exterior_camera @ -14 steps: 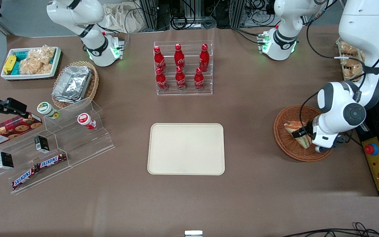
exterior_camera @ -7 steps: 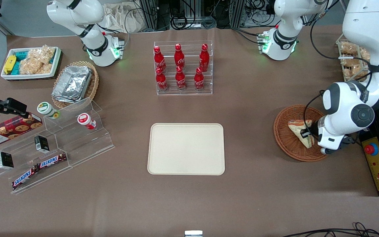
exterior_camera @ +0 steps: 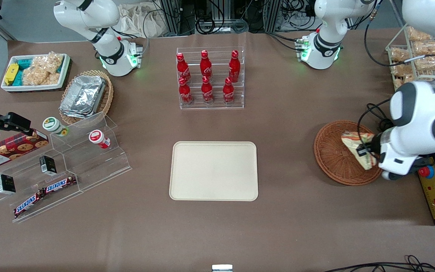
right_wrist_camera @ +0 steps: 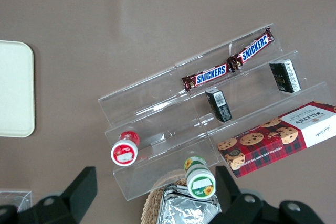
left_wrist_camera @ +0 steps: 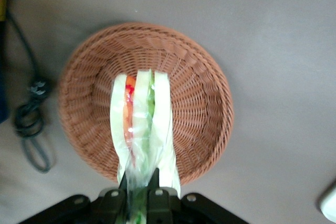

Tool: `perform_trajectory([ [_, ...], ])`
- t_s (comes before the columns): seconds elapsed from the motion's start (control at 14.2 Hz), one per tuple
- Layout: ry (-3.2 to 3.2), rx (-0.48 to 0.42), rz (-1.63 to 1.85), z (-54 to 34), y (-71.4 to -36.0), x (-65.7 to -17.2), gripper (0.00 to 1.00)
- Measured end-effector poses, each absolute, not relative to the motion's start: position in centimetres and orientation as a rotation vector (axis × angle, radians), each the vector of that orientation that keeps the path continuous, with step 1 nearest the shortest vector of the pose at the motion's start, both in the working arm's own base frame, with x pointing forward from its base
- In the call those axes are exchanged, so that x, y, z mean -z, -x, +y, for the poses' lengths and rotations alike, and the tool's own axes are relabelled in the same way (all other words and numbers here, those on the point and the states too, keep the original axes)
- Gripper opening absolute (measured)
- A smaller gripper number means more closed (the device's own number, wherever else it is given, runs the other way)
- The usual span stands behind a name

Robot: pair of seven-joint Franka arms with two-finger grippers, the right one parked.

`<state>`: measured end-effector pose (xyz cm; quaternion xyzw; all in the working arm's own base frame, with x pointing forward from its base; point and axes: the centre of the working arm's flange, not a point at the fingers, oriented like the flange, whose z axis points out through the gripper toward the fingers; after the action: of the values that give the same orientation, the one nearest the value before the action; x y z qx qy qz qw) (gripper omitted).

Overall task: Place sandwich from basket to tray
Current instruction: 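Lift the sandwich and carry it with the left gripper toward the tray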

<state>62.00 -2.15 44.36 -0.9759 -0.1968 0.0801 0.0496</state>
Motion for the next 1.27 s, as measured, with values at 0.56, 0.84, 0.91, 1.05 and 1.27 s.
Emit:
perform_trajectory([
  [0.56,3.021,-0.172,-0.364,-12.5,-62.4,-51.4,0.15],
  [0.84,3.055,-0.145,-0.162,-22.6,-62.5,-45.9,0.15],
  [0.91,3.058,-0.145,-0.137,-24.2,-62.4,-44.8,0.15],
  [1.05,3.071,-0.135,-0.080,-26.9,-62.5,-42.3,0.15],
  [1.27,3.101,-0.092,-0.060,-31.5,-62.4,-37.6,0.15],
])
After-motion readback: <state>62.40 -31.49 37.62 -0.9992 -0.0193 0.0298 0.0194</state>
